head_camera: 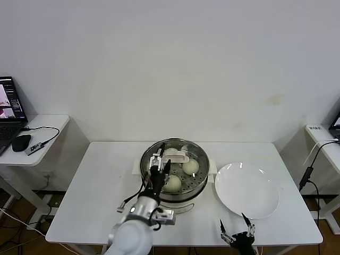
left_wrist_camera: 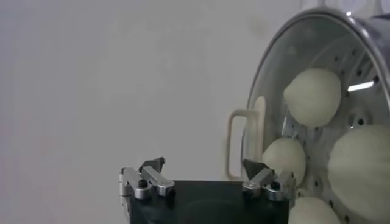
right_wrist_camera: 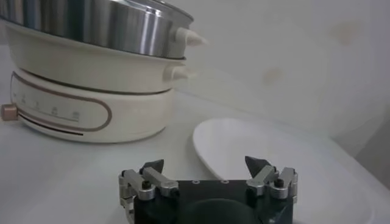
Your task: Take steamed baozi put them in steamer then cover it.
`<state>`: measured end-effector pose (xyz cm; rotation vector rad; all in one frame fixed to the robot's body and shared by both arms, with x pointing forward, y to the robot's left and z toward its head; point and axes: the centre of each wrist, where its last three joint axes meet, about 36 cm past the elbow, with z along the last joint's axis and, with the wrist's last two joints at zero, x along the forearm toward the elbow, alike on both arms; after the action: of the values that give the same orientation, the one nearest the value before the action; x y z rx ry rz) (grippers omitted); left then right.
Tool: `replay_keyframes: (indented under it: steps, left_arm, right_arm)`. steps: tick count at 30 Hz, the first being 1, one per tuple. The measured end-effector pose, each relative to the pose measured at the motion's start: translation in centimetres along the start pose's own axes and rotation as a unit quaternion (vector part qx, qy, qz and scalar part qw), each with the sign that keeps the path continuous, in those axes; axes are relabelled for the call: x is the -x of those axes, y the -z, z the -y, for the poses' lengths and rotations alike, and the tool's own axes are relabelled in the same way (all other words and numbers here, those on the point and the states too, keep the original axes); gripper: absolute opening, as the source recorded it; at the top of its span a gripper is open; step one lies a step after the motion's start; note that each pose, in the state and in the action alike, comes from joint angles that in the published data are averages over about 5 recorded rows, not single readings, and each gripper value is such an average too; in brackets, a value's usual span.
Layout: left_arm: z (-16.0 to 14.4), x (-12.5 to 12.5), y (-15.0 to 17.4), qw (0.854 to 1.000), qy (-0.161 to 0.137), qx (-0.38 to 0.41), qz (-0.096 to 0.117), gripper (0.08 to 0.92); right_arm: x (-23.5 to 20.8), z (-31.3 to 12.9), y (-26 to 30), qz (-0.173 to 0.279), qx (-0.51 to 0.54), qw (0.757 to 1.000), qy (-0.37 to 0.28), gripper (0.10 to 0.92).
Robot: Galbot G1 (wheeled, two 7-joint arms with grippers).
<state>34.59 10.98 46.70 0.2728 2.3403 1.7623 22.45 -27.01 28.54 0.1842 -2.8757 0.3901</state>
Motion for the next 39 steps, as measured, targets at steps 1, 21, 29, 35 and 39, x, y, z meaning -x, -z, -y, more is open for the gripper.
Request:
replay_keyframes:
  steps: [1,21,29,35,39]
  left_arm:
    - [-0.3,-0.6,-0.1,1.0,0.003,-0.018,0.002,0.823]
    - [1.8,-12.8,-9.2,0.864,0.058,-0.491,-0.095,0.823]
    - [4.1,-16.4,-11.1,0.806,0.078,-0.566,-0.151,0.823]
    - [5.7,-18.6,-11.4,0.789,0.075,-0.585,-0.173,0.823]
    - [6.5,-19.6,-11.3,0.785,0.072,-0.59,-0.178,0.823]
  right_arm:
    - [0.0,0.1,0.0,0.001,0.001,1.0,0.0,0.823]
    - [-1.8,1.0,0.6,0.022,0.061,0.998,0.018,0.823]
    - [-3.6,1.8,0.9,0.008,0.077,0.997,0.032,0.823]
    - [-4.3,2.0,1.5,0.003,0.084,0.996,0.042,0.823]
    - [-4.6,2.1,1.9,-0.001,0.086,0.995,0.048,0.823]
